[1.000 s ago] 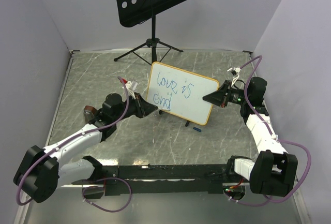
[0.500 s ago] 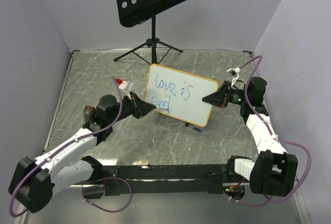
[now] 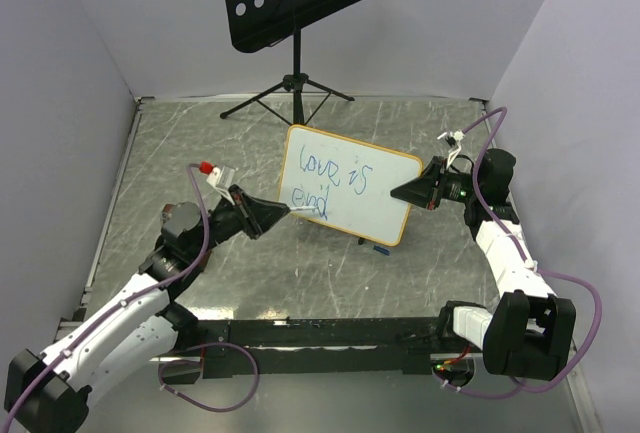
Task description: Write a sentence on the whiteboard
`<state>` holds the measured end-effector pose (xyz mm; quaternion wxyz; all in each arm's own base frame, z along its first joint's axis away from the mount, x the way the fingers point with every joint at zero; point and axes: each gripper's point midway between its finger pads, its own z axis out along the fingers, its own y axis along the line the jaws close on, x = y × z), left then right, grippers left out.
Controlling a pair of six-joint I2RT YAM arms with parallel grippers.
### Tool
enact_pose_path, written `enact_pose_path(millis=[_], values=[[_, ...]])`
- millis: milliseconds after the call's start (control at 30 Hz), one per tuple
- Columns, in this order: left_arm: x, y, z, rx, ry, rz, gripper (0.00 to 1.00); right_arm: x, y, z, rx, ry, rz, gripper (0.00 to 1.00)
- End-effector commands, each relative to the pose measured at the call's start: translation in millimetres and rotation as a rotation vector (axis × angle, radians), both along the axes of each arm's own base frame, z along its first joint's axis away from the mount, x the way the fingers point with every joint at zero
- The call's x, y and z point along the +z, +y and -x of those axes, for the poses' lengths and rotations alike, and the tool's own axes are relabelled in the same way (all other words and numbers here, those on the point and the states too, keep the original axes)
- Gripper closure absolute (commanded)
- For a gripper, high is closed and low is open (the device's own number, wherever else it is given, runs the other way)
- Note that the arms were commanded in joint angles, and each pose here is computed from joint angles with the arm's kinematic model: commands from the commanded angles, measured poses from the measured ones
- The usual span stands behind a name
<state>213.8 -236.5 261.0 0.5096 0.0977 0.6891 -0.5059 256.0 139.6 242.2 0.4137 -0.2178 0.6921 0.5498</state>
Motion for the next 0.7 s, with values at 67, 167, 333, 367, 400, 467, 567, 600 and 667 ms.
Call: enact_pose_path(millis=[67, 167, 333, 367, 400, 467, 567, 600, 667], values=[[18, 12, 2, 0.058, -0.072, 0.081, 0.99, 20, 3, 7, 0.055, -0.117, 0.006, 1.0], [23, 18, 4, 0.08, -0.095, 0.106, 0.99, 20, 3, 7, 0.055, -0.116, 0.005, 1.0], [26, 22, 6, 0.095, -0.106, 0.139, 0.99, 20, 3, 7, 0.056, -0.116, 0.005, 1.0], [25, 22, 6, 0.096, -0.109, 0.145, 0.99, 20, 3, 8, 0.056, -0.119, 0.006, 1.0], [25, 22, 6, 0.095, -0.106, 0.15, 0.99, 19, 3, 7, 0.055, -0.116, 0.005, 1.0], [25, 22, 7, 0.093, -0.109, 0.158, 0.99, 20, 3, 7, 0.053, -0.117, 0.006, 1.0], [24, 23, 7, 0.096, -0.109, 0.164, 0.99, 20, 3, 8, 0.055, -0.12, 0.006, 1.0], [25, 23, 7, 0.096, -0.113, 0.166, 0.99, 20, 3, 8, 0.055, -0.117, 0.006, 1.0], [25, 22, 8, 0.089, -0.114, 0.171, 0.99, 20, 3, 8, 0.055, -0.117, 0.006, 1.0]])
